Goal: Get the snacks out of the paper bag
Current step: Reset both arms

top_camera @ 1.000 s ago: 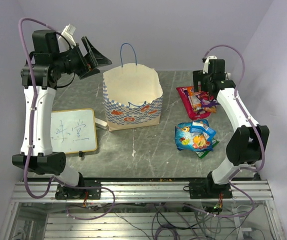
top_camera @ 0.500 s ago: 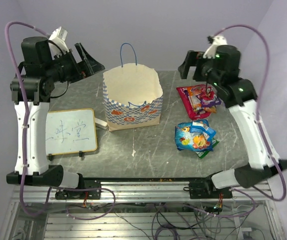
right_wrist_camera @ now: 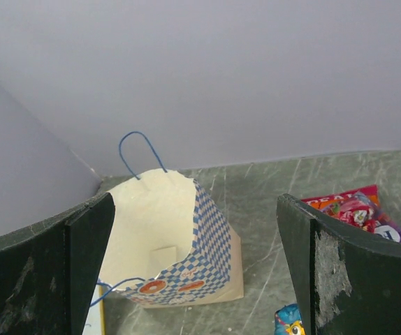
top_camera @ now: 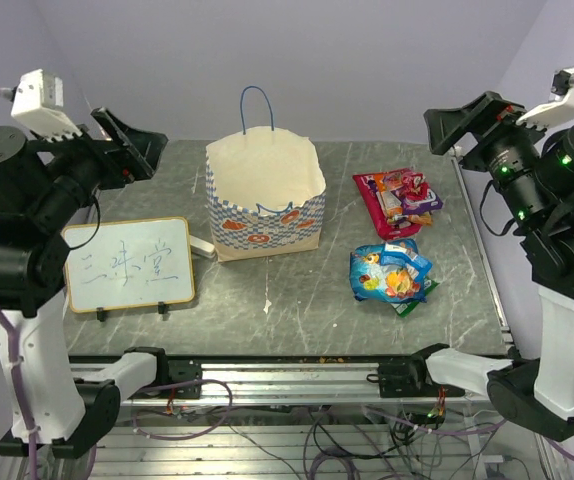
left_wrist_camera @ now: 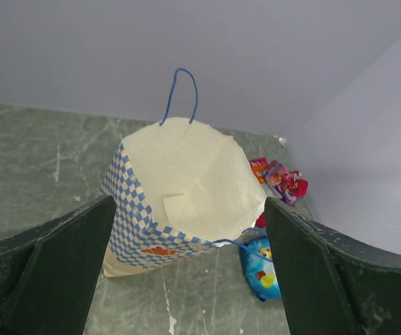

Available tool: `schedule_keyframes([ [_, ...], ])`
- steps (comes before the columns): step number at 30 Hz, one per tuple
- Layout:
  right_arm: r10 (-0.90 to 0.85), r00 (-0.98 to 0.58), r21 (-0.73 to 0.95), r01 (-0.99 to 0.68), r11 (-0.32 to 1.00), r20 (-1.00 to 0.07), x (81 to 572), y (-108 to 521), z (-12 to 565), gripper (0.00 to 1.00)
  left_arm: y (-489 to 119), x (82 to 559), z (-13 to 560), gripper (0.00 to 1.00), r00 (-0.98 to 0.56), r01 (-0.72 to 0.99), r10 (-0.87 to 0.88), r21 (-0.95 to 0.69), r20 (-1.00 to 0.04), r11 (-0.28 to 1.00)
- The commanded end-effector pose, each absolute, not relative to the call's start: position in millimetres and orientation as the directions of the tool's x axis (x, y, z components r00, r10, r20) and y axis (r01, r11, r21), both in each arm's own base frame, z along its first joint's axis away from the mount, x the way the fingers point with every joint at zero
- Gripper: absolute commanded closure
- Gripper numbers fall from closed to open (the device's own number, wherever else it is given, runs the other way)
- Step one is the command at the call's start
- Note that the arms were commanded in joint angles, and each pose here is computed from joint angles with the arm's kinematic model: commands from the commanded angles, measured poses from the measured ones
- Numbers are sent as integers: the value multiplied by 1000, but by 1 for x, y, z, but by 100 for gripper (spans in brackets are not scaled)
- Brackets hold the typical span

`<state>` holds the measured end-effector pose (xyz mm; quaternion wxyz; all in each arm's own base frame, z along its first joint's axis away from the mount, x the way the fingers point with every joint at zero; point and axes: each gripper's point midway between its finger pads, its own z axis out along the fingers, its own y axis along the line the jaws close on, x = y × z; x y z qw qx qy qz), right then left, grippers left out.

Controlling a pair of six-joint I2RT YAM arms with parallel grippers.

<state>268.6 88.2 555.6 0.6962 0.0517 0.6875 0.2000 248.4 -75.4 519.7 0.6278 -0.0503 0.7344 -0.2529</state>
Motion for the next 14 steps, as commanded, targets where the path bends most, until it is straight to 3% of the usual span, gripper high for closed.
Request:
schedule_keyframes([
  [1, 354, -46, 357, -108, 928, -934, 270, 73, 544, 0, -55, 241, 540, 2, -92, 185, -380, -391, -920, 902],
  [14, 348, -62, 350, -23, 937, -935, 267, 59, 530, 0, -50, 234, 538, 2, -96, 151, -376, -387, -922, 909],
])
